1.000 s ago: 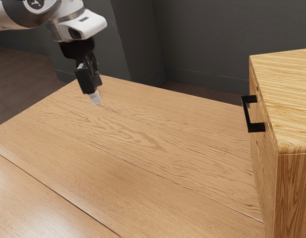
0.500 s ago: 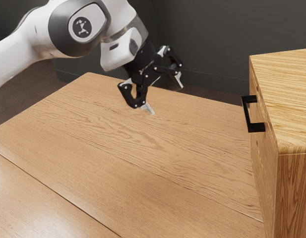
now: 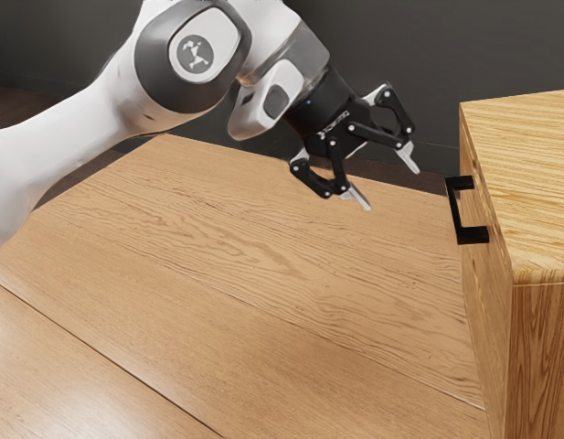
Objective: Pull the drawer handle with one arm to open the drawer
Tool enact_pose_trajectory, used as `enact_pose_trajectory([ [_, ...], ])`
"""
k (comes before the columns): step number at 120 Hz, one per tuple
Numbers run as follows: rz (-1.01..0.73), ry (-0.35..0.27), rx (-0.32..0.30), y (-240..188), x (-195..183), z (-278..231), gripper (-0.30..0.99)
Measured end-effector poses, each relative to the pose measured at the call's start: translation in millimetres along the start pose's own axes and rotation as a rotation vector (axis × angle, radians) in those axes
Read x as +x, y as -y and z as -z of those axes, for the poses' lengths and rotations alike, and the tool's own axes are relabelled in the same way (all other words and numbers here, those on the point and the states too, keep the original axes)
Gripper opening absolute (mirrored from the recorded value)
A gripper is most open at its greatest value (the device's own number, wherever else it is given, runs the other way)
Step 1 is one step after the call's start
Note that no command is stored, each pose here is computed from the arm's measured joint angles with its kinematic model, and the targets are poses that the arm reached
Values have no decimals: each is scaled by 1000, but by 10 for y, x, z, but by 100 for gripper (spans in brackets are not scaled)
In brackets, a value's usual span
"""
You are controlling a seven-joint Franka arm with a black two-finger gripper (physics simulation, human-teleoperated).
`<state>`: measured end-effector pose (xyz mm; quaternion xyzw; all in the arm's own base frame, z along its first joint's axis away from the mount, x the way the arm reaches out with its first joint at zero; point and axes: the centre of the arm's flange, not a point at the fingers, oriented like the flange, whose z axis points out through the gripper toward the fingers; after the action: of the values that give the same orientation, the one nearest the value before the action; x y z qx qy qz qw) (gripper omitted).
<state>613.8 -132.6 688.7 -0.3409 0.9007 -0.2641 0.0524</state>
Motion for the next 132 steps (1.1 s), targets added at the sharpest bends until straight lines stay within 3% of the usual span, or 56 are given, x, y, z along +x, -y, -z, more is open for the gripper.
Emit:
enact_pose_trajectory([
  [40,-162,-39,74,178,72,-259,28],
  [88,-251,-81,77,188,40,-604,20],
  [132,-257,-55,55,-132,10,-407,-3],
])
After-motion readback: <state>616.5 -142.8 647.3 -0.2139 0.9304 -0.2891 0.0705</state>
